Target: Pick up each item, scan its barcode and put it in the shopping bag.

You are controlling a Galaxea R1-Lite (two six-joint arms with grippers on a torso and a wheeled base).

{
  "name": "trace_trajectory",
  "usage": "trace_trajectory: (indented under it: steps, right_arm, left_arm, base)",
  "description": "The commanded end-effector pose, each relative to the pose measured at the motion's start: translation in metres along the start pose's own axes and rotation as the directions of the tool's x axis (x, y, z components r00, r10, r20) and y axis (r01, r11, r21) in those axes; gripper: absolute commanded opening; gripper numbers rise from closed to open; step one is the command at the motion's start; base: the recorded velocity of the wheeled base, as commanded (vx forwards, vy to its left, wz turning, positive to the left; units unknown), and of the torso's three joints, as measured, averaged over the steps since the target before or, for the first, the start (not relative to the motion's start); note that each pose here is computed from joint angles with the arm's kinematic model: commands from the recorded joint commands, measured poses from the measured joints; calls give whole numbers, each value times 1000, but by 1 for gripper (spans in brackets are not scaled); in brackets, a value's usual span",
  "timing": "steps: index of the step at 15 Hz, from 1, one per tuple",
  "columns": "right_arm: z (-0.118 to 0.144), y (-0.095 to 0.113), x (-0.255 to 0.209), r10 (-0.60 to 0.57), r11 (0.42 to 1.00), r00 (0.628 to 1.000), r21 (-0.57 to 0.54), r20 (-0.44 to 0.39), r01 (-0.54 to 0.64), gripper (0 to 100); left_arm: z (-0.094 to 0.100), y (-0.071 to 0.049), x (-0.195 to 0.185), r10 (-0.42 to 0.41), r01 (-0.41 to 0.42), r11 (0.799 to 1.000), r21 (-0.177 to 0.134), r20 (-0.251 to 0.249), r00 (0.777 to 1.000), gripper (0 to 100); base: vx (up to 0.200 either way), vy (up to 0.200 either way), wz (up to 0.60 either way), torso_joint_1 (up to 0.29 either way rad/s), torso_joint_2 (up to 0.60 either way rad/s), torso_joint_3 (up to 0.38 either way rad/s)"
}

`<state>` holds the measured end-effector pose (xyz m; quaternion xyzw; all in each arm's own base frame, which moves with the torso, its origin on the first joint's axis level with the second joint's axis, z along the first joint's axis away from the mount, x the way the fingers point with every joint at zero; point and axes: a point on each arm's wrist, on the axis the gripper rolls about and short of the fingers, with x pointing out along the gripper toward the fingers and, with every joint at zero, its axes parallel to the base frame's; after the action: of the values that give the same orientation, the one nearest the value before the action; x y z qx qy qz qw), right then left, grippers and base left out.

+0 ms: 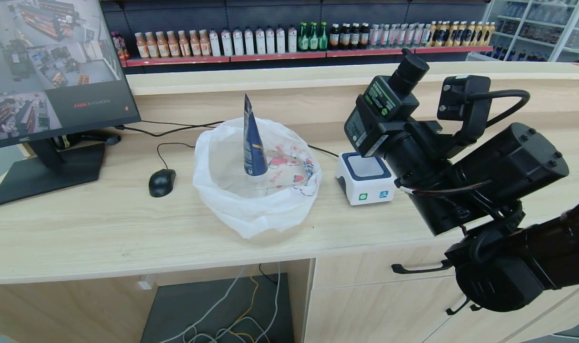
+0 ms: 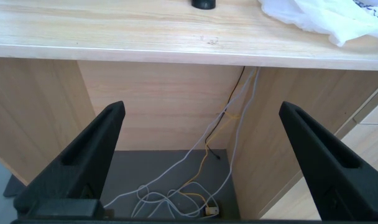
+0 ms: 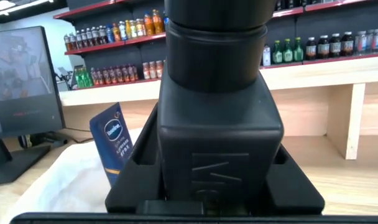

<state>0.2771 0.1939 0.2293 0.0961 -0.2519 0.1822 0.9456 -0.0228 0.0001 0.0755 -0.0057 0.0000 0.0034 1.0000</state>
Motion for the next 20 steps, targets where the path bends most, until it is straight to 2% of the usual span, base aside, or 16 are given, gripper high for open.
trace_trajectory:
  steps: [1,10,16,18,20]
  right_arm:
    - [-4,2,-2,6,1000,1000,0,-12,-6,0]
    - [-8,5,-1,14,1000,1000,4,-21,-14,0]
    - [-12,1,-1,13,999,999,-45,-32,-15,0]
    - [-20,0,-1,48,997,998,-55,-50,-51,0]
    - [-31,-10,4,24,995,996,-94,-84,-32,0]
  left_arm:
    - [0,0,0,1,-1,1000,-1,0,1000,100]
    - [0,0,0,1,-1,1000,-1,0,1000,100]
    - [0,0,0,1,-1,1000,1,0,1000,100]
    - [0,0,0,1,-1,1000,1,0,1000,100]
    - [0,0,0,1,-1,1000,-1,0,1000,100]
  base:
    - [0,0,0,0,0,0]
    - [0,200,0,1,4,2]
    - [0,0,0,0,0,0]
    - [0,0,0,0,0,0]
    - [0,0,0,0,0,0]
